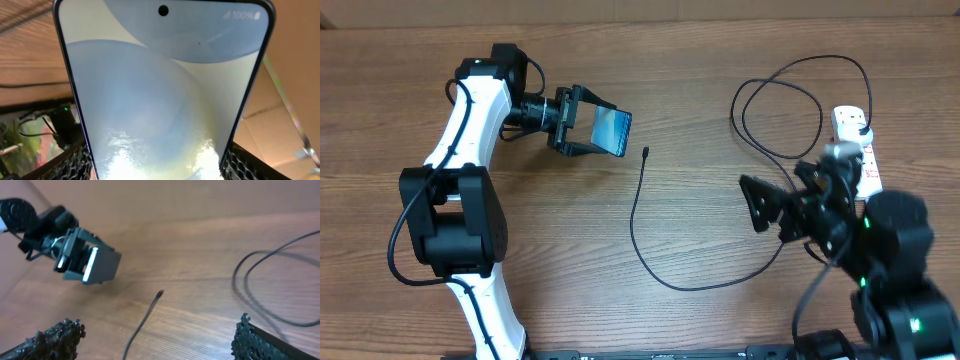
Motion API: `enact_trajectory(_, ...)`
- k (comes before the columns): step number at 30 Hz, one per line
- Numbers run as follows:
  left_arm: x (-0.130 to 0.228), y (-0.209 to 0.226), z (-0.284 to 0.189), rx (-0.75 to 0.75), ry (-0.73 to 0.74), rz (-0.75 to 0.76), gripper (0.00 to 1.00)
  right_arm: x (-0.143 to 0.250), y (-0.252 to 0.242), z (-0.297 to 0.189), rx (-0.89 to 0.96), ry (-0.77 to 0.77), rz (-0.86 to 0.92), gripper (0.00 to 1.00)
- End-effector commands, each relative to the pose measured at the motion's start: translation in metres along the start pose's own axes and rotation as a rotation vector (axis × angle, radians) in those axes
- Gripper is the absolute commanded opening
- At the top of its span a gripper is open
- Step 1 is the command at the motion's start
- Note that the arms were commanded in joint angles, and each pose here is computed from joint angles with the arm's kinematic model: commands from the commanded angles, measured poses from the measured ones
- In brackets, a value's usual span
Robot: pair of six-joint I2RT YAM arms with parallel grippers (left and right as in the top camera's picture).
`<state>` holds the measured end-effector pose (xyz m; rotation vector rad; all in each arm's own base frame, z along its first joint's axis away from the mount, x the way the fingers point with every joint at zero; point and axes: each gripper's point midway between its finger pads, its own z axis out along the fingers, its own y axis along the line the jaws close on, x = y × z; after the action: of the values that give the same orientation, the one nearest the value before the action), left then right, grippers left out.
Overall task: Plug charger to phone and switch on socket
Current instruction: 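Move the right gripper toward the phone held by the left gripper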
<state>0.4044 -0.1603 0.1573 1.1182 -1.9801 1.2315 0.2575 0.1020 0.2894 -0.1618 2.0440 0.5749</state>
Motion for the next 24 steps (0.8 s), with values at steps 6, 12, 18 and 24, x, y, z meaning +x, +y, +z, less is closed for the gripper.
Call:
enact_trajectory(6, -0.016, 0.009, 0.009, -0.115, -0.181, -0.035, 0.50, 0.011, 0.026, 0.046, -0.227, 0.207, 0.094, 1.00)
enact_trajectory(12, -0.038, 0.025, 0.015, -0.224, -0.372, -0.087, 0.50, 0.029, 0.025, 0.084, -0.243, 0.355, 0.449, 1.00)
enact_trajectory(18, -0.049, 0.034, 0.023, -0.298, -0.523, -0.116, 0.50, 0.057, 0.034, 0.126, -0.266, 0.477, 0.526, 0.89)
enact_trajectory(24, -0.049, 0.039, 0.031, -0.330, -0.582, -0.133, 0.50, 0.083, 0.045, 0.163, -0.268, 0.551, 0.584, 0.81)
